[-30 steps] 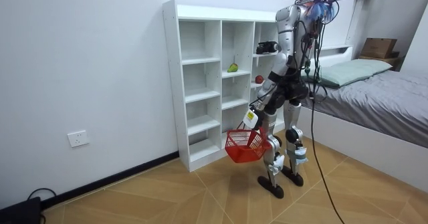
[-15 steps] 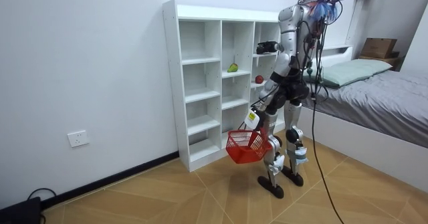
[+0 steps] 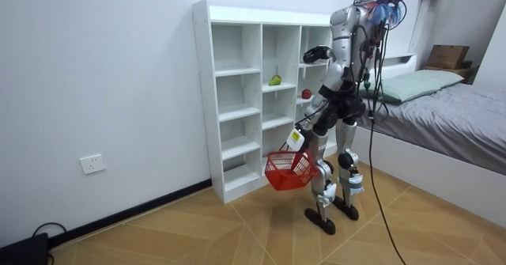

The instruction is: Collect fruits from the closet

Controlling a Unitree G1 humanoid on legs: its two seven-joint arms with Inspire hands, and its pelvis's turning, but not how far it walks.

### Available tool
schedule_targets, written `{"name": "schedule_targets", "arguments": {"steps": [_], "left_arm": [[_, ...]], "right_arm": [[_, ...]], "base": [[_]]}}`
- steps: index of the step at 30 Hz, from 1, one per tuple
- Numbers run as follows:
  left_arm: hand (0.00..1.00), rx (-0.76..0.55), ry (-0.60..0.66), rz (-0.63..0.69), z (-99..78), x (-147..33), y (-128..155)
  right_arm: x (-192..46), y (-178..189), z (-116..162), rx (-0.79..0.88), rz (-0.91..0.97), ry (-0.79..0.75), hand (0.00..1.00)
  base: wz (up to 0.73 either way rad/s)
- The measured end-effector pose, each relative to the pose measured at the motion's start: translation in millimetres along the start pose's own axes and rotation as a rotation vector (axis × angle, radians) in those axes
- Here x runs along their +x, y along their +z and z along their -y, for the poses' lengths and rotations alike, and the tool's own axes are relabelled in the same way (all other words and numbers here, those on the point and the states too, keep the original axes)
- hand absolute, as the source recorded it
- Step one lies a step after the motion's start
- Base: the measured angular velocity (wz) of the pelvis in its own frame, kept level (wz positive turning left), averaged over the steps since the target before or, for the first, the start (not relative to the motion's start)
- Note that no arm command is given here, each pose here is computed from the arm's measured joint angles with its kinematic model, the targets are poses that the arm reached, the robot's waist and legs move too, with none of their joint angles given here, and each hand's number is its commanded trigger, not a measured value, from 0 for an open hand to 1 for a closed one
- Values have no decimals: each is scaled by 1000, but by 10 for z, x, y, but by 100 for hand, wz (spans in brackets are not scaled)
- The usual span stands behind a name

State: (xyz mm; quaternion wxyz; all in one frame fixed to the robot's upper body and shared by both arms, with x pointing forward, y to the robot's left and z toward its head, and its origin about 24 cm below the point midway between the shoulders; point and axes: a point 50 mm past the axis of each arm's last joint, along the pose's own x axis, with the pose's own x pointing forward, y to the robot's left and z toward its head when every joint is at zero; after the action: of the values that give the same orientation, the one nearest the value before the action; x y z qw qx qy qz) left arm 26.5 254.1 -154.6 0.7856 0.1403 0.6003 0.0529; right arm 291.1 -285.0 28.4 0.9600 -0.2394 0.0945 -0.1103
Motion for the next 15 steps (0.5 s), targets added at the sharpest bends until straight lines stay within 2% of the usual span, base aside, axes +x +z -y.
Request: {"name": "schedule_targets", "arguments": {"steps": [15], "left_arm": [[100, -3, 21, 27, -21, 10, 80]], "right_arm": [[-5, -9, -37, 15, -6, 32, 100]], "base": [[0]]}}
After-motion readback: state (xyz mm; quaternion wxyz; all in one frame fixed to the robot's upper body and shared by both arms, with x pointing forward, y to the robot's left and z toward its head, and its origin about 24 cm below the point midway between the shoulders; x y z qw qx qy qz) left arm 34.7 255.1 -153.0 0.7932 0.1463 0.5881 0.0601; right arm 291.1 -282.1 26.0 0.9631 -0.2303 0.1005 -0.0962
